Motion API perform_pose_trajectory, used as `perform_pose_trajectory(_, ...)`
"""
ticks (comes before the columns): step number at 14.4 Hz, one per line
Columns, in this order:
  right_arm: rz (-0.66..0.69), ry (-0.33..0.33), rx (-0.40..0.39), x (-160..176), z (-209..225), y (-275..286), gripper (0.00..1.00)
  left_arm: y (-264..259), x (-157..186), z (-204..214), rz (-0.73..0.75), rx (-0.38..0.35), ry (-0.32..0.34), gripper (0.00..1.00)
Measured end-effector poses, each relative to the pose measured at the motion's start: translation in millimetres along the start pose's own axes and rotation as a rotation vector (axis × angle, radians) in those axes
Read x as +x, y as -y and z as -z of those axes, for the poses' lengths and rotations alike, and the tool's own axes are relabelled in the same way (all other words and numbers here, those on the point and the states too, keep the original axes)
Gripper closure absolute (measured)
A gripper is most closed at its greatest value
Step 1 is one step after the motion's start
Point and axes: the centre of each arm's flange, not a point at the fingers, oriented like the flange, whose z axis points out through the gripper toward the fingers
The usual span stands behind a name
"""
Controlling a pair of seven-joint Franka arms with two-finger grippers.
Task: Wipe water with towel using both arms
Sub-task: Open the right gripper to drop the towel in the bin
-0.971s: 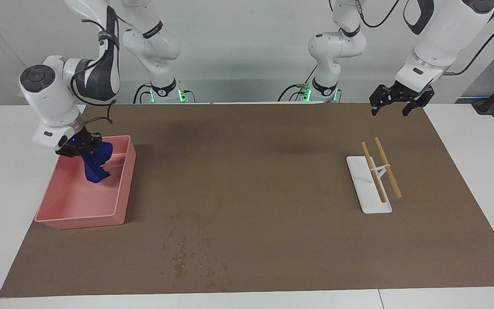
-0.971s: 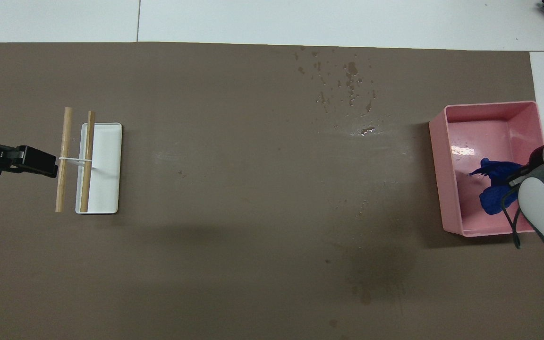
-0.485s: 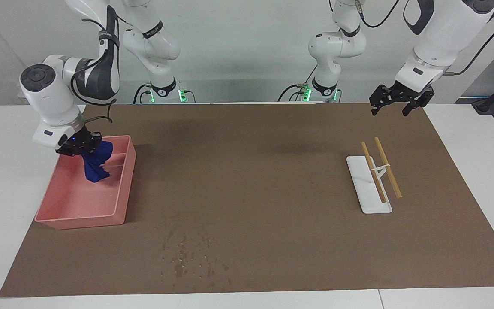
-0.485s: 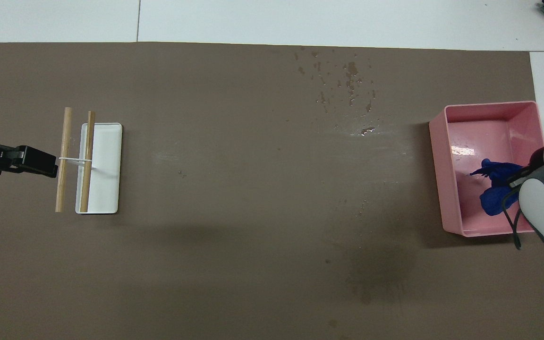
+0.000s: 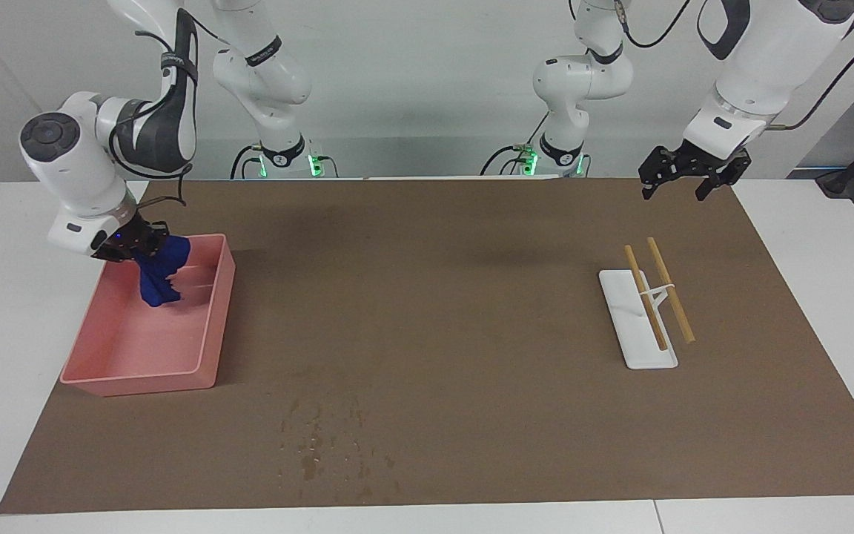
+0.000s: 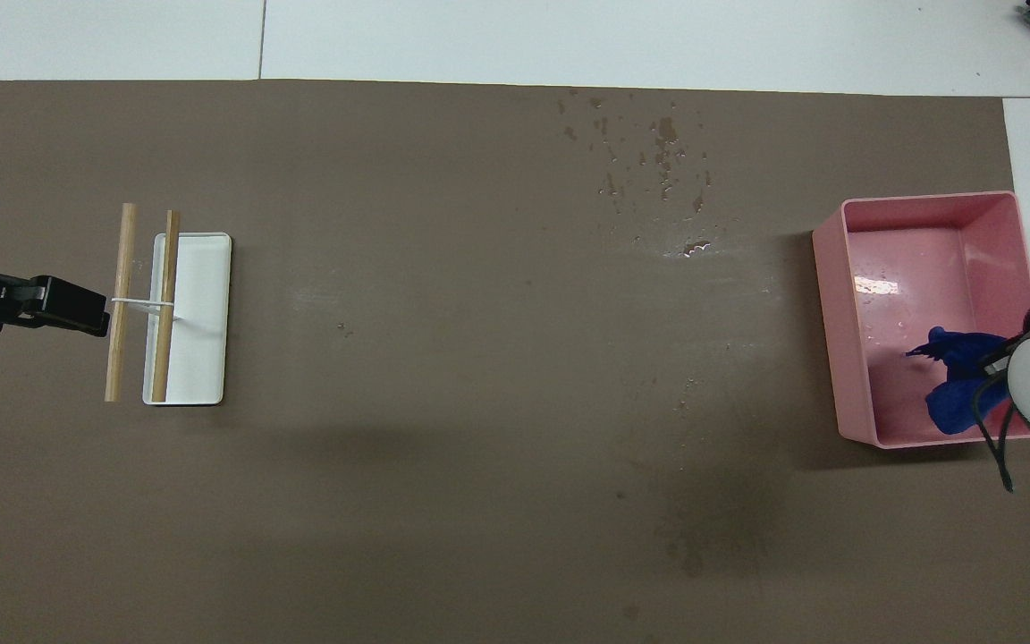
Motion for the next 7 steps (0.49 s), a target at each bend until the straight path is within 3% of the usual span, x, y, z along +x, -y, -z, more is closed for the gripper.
perform_pose_trajectory(3, -0.005, 0.001, 0.000, -3.0, 2.1, -1.2, 0.85, 0.0, 0.0, 0.0, 0.000, 0.000, 0.000, 0.00)
perform_pose_trajectory(7, -0.003, -0.002, -0.004, -2.5, 4.4, -0.1, 0.46, 0.0, 0.0, 0.0, 0.000, 0.000, 0.000, 0.00)
